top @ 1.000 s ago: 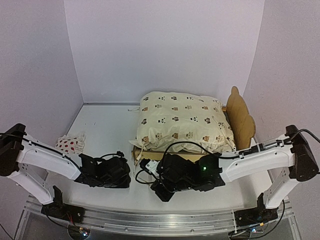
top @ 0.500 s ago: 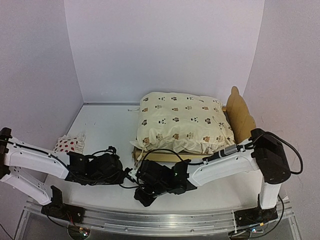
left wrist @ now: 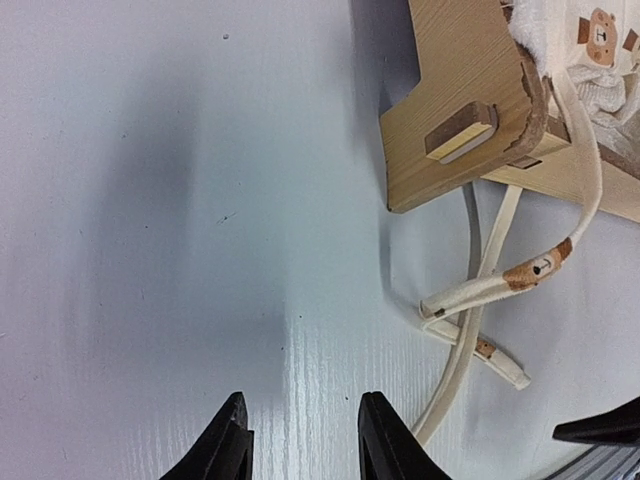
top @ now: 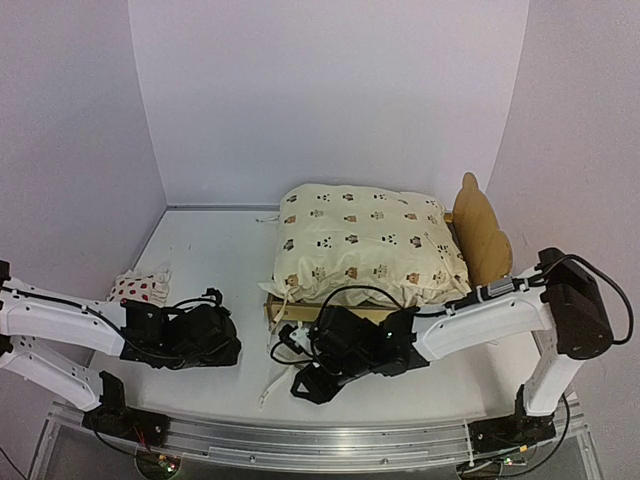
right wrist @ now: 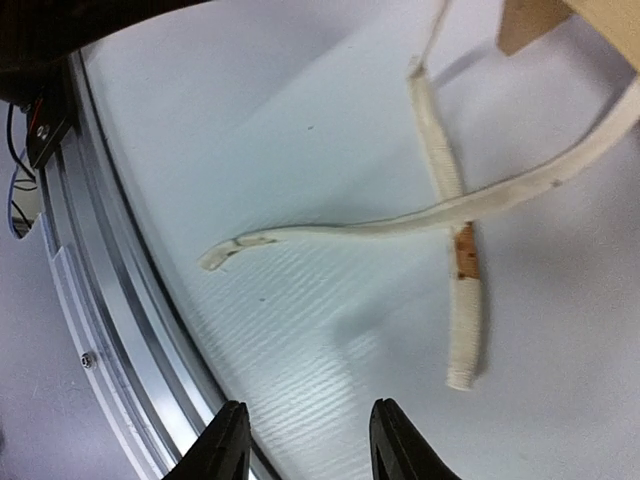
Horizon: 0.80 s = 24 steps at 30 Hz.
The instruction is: Set up the pet bed
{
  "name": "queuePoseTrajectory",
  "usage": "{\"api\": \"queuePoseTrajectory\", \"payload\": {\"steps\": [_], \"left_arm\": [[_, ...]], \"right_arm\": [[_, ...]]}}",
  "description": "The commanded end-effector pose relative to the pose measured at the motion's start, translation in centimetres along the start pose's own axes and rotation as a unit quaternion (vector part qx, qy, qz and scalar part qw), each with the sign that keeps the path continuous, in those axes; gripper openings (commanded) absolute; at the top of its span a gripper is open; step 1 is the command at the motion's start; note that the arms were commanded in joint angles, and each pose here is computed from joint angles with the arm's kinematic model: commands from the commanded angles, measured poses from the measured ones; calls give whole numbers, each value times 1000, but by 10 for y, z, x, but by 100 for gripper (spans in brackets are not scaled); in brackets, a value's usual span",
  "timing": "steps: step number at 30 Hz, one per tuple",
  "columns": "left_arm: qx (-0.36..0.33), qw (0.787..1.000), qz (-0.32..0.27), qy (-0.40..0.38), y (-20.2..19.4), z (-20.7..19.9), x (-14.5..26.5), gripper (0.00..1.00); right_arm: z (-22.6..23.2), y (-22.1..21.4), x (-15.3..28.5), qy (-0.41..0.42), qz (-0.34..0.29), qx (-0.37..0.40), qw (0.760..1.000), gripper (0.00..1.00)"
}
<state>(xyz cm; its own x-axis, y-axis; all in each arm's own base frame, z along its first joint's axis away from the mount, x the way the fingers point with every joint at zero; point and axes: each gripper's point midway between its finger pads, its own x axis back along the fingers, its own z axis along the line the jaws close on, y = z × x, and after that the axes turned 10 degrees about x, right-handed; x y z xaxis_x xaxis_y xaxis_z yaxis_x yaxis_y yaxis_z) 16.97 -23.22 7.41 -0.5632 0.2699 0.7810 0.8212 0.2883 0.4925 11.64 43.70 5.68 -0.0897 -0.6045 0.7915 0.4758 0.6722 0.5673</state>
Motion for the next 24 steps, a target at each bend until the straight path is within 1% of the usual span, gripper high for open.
{"api": "queuePoseTrajectory", "payload": {"steps": [1,3,12,15,22,24], "left_arm": [[-10,1000,-20,-4,13,-14,7,37],[-13,1000,-19,-7,13,-17,7,37],[-24,999,-14,-18,12,-23,6,37],[-26,999,-14,-20,12,-24,7,36],[-25,999,-15,-27,13,-25,8,36],[-26,999,-15,-29,13,-26,9,36]], "right_arm": [[-27,-2,14,-38,-7,-8,999,44],[-36,-5,11,-56,-1,-9,998,44],[-48,-14,-16,-78,36,-4,996,45],[-56,-19,-24,-99,54,4,994,45],[-68,-28,-32,-127,75,16,989,45],[-69,-30,-34,-129,79,17,988,43]]}}
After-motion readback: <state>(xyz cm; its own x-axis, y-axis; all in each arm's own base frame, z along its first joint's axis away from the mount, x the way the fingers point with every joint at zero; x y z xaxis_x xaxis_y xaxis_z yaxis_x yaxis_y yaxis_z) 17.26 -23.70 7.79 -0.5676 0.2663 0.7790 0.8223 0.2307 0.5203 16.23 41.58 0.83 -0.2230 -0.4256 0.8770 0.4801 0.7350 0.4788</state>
